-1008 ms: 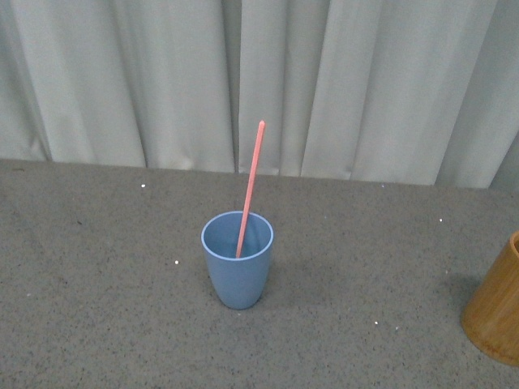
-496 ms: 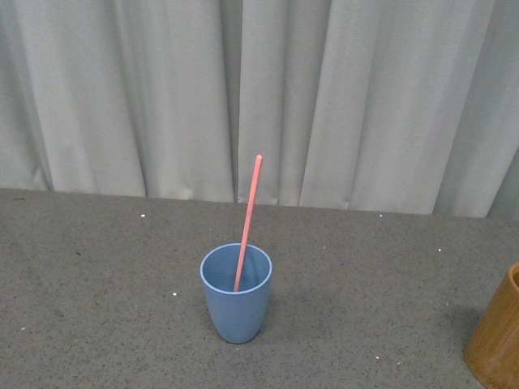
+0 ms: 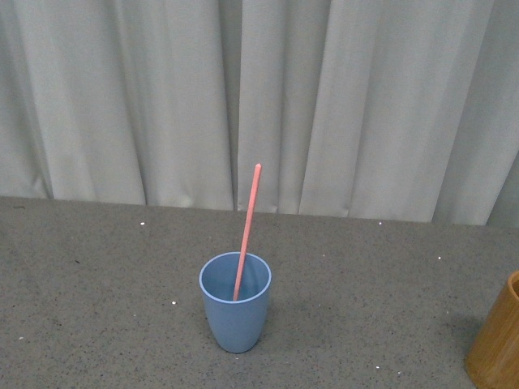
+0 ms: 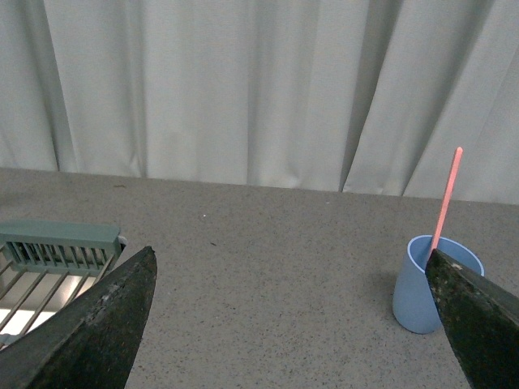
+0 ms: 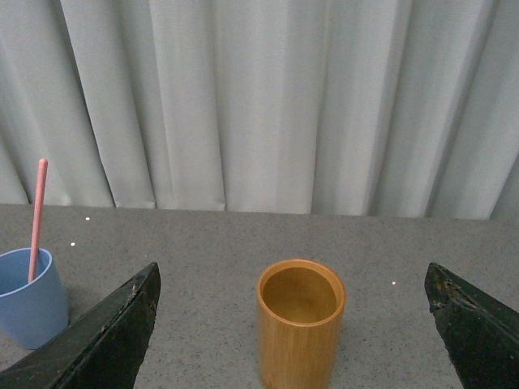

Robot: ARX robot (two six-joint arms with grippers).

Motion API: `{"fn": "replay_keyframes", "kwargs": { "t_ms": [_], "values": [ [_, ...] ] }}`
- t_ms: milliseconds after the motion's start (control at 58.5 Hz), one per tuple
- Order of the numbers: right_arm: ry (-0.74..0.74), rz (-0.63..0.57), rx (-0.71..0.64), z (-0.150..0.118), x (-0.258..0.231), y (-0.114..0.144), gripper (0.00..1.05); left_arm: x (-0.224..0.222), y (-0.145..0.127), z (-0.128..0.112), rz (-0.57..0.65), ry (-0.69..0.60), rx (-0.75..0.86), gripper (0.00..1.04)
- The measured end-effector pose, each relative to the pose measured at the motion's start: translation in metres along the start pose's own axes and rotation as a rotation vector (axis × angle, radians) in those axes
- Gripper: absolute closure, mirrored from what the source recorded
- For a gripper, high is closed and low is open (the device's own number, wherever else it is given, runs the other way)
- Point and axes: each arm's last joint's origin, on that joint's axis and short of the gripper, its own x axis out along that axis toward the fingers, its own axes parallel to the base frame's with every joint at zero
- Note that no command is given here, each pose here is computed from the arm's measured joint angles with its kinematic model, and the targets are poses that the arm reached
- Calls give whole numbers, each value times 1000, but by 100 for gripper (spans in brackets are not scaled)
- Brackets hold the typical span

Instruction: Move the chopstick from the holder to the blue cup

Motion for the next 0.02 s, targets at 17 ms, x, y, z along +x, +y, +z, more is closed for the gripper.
{"fn": "replay_keyframes", "kwargs": {
  "t_ms": [17],
  "values": [
    [0, 0, 0, 0, 0, 0, 10, 0, 0, 0, 0, 0, 0, 7]
  ]
}}
